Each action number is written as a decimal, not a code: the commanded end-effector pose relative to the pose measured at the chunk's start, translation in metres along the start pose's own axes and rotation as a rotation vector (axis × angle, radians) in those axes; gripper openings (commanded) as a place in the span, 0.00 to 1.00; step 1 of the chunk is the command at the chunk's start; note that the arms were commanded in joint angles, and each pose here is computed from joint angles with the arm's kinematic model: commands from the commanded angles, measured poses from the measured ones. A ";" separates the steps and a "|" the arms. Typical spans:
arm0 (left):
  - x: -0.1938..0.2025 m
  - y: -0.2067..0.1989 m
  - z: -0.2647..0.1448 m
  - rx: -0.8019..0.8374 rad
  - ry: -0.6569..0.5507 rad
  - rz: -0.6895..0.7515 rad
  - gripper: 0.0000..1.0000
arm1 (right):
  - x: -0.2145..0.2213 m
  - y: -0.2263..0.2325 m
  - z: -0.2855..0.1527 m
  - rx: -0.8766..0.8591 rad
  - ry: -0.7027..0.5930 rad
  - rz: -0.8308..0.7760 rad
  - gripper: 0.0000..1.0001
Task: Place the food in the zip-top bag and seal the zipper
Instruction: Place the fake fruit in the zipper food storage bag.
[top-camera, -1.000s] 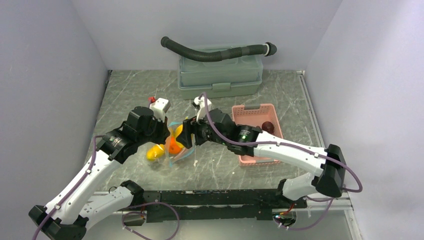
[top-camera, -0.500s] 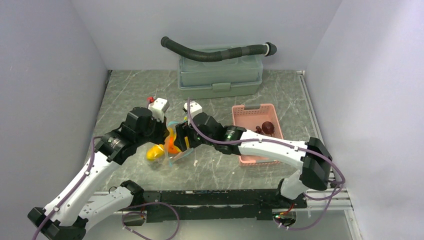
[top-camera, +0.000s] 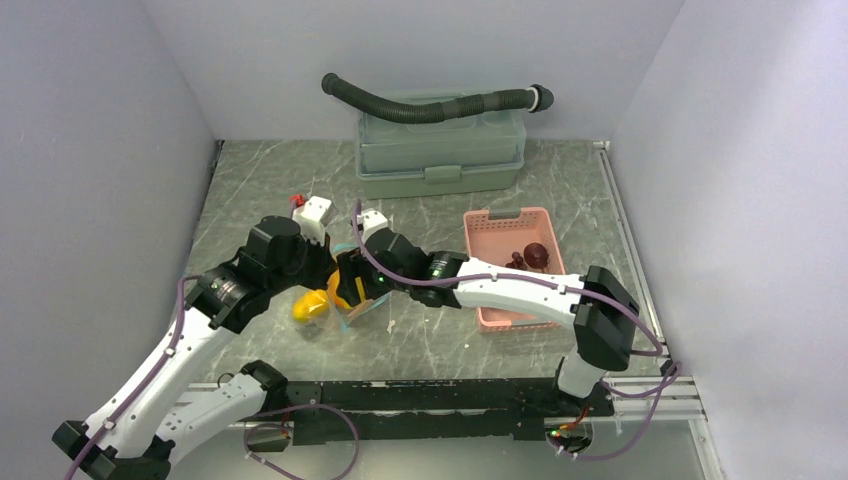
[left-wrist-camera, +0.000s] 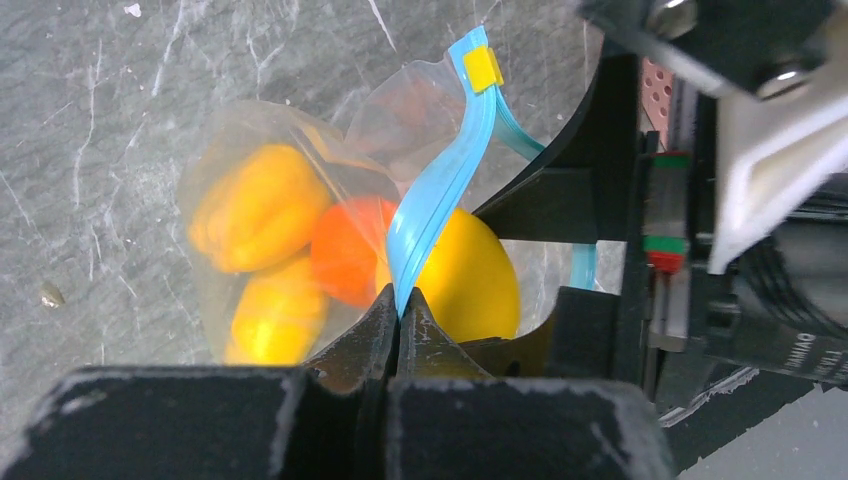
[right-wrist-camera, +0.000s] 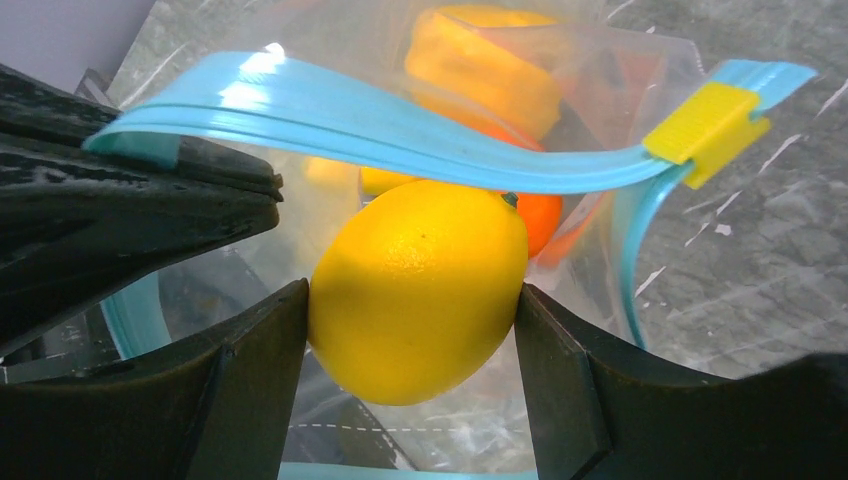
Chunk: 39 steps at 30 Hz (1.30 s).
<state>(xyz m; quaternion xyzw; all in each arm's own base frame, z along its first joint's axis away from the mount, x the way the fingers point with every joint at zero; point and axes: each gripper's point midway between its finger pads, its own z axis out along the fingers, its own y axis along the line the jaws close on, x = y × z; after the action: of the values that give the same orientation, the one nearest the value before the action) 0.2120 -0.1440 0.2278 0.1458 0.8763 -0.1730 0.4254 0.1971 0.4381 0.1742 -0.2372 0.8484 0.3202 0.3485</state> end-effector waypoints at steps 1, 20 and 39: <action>-0.009 -0.003 -0.004 0.017 -0.046 0.012 0.00 | -0.024 0.025 0.000 -0.077 -0.063 0.024 0.27; -0.008 -0.003 -0.002 0.016 -0.039 0.011 0.00 | -0.037 0.029 -0.018 -0.103 -0.133 0.075 0.89; -0.007 -0.001 0.000 0.003 -0.028 0.009 0.00 | -0.065 0.002 -0.088 -0.001 -0.274 0.053 0.90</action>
<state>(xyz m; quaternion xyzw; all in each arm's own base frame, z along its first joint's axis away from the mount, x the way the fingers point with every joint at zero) 0.2117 -0.1437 0.2287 0.1455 0.8755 -0.1733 0.4269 0.1925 0.4108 0.2496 -0.1855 0.8101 0.3754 0.4105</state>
